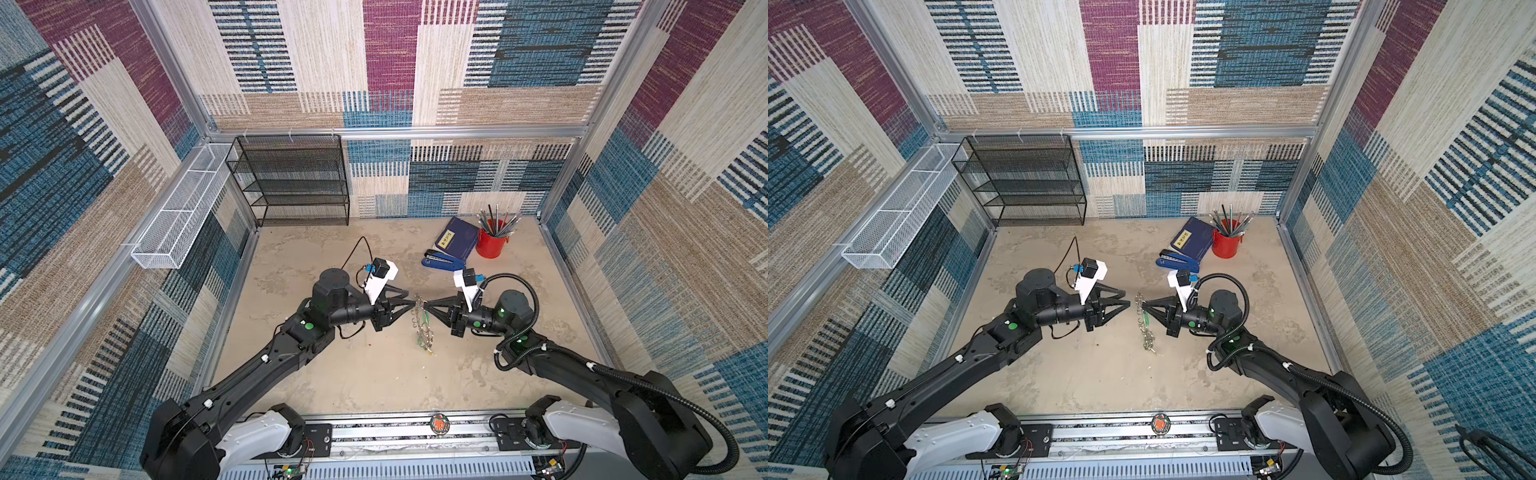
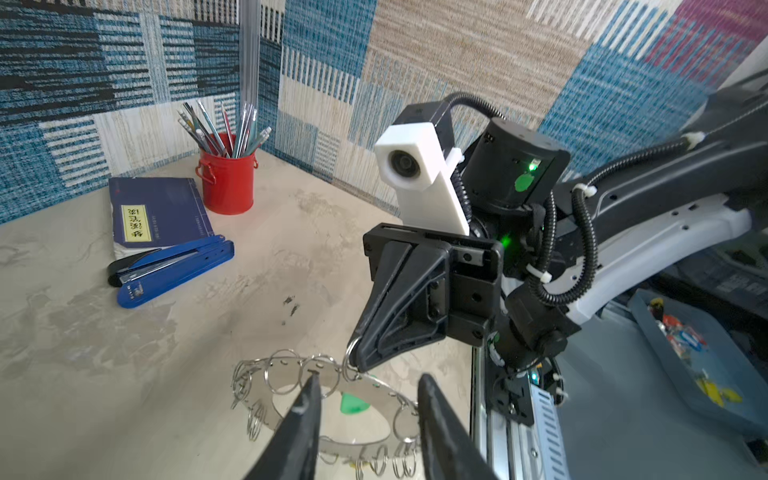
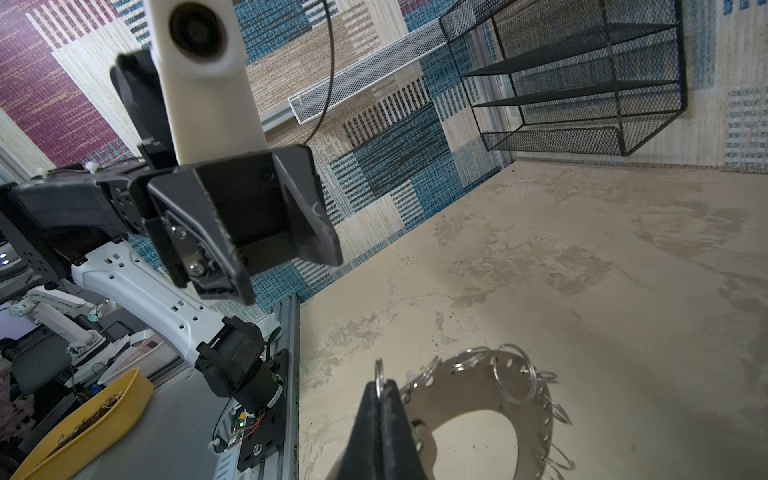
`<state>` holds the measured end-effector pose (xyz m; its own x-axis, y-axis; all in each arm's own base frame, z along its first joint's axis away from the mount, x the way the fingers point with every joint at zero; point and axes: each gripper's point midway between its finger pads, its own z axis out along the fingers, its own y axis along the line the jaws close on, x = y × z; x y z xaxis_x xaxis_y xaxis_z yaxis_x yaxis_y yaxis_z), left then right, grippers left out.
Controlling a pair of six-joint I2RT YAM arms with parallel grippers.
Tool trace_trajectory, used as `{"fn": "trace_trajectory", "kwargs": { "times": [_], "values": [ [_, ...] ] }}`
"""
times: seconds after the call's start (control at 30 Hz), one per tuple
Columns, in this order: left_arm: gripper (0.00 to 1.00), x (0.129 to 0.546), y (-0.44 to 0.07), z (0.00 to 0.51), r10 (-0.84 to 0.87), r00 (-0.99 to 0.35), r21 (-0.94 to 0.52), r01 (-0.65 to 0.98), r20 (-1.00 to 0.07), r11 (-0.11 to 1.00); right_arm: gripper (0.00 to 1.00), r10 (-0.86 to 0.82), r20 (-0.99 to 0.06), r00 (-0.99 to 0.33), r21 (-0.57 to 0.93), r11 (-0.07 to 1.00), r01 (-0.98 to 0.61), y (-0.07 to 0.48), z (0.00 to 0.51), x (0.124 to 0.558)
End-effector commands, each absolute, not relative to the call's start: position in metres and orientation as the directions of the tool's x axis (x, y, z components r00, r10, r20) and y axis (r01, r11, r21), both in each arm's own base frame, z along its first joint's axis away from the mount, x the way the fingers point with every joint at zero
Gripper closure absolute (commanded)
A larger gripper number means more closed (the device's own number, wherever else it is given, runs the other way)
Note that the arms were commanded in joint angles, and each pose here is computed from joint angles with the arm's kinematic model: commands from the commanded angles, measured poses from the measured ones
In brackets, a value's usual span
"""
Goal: Put the keys on the keyring
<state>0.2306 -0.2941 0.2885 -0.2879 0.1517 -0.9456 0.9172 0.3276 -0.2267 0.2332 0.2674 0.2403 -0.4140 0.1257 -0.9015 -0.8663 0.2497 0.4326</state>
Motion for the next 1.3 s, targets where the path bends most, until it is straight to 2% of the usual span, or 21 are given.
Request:
{"fn": "trace_trajectory", "kwargs": {
  "times": [0.0,0.2,0.7,0.93,1.27],
  "values": [
    [0.60,0.210,-0.280,0.257,0.368,-0.319,-0.210,0.929,-0.873,0.306,1.00,0.123,-0.923,-0.364,0.383,0.239,-0.892,0.269,0.249,0.230],
    [0.62,0.209,-0.284,0.261,0.475,-0.297,-0.198,0.948,-0.828,0.248,1.00,0.109,-0.932,-0.345,0.360,0.186,-0.914,0.275,0.253,0.218],
    [0.69,0.219,-0.308,0.258,0.505,-0.284,-0.223,0.958,-0.815,0.180,1.00,0.102,-0.933,-0.346,0.358,0.149,-0.922,0.278,0.252,0.211],
    [0.77,0.222,-0.312,0.255,0.517,-0.287,-0.228,0.958,-0.806,0.176,1.00,0.104,-0.933,-0.343,0.356,0.151,-0.922,0.278,0.252,0.211],
    [0.83,0.218,-0.315,0.251,0.526,-0.294,-0.251,0.956,-0.798,0.153,1.00,0.105,-0.933,-0.344,0.357,0.151,-0.922,0.278,0.253,0.212]
  ]
}}
